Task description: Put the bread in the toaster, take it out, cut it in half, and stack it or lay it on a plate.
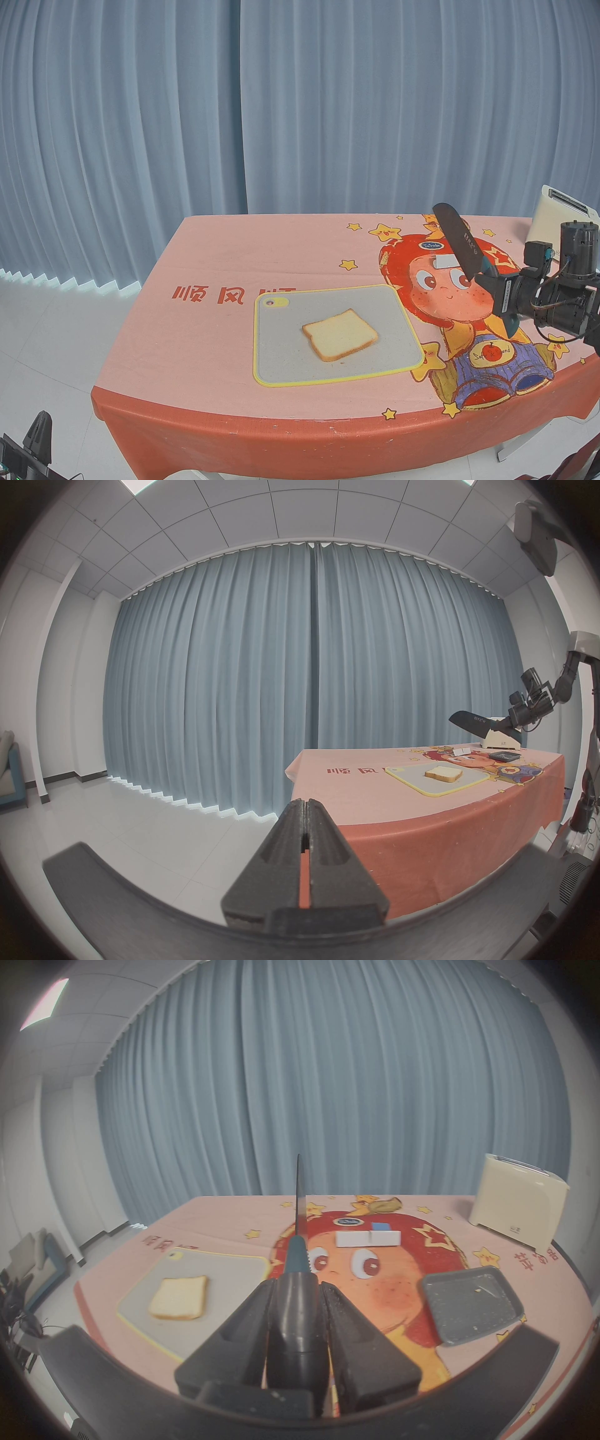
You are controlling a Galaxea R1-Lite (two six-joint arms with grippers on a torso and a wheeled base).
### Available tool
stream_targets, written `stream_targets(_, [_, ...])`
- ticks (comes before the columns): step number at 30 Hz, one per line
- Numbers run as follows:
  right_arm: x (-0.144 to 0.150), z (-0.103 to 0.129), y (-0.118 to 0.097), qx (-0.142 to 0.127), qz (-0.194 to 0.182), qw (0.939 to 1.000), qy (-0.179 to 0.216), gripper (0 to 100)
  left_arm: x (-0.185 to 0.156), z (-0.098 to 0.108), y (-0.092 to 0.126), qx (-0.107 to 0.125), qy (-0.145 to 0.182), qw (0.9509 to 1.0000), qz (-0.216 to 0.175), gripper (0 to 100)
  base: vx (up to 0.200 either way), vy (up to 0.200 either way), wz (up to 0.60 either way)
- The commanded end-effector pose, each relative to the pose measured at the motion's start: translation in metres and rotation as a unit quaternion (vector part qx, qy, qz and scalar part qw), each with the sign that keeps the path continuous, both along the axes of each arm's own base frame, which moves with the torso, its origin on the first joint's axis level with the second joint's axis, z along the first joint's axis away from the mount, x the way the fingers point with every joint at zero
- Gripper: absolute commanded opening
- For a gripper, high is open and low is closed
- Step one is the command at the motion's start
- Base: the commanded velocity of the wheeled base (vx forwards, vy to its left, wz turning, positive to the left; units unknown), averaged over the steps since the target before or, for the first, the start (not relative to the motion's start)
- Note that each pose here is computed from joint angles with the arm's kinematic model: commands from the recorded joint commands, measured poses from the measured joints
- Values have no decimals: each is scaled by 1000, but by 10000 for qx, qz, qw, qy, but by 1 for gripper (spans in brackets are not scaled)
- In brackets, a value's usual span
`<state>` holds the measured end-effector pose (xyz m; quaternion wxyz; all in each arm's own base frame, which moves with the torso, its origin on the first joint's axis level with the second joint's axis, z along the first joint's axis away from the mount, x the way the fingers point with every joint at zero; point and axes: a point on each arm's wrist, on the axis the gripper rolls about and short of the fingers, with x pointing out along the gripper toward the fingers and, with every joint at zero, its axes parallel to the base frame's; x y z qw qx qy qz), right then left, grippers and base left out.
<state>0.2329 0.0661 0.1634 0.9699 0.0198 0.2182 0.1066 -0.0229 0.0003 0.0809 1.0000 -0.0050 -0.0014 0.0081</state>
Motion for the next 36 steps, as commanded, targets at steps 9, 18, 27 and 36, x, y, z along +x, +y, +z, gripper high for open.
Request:
stream_targets(9, [-42, 14, 43, 174, 1143, 9928, -297, 0, 0, -5, 0, -4, 6, 10000, 4, 0, 0, 0, 0])
stream_targets(18, [-52, 7, 53, 126, 1439, 9894, -174, 0, 0, -5, 0, -4, 6, 10000, -4, 0, 0, 0, 0])
stream_targets(27, [-55, 17, 73, 682, 1696, 9824, -380, 0, 0, -5, 0, -4, 6, 10000, 4, 0, 0, 0, 0])
stream_targets(36, [-47, 8, 81, 959, 1703, 9789, -601, 0, 0, -5, 0, -4, 6, 10000, 4, 0, 0, 0, 0])
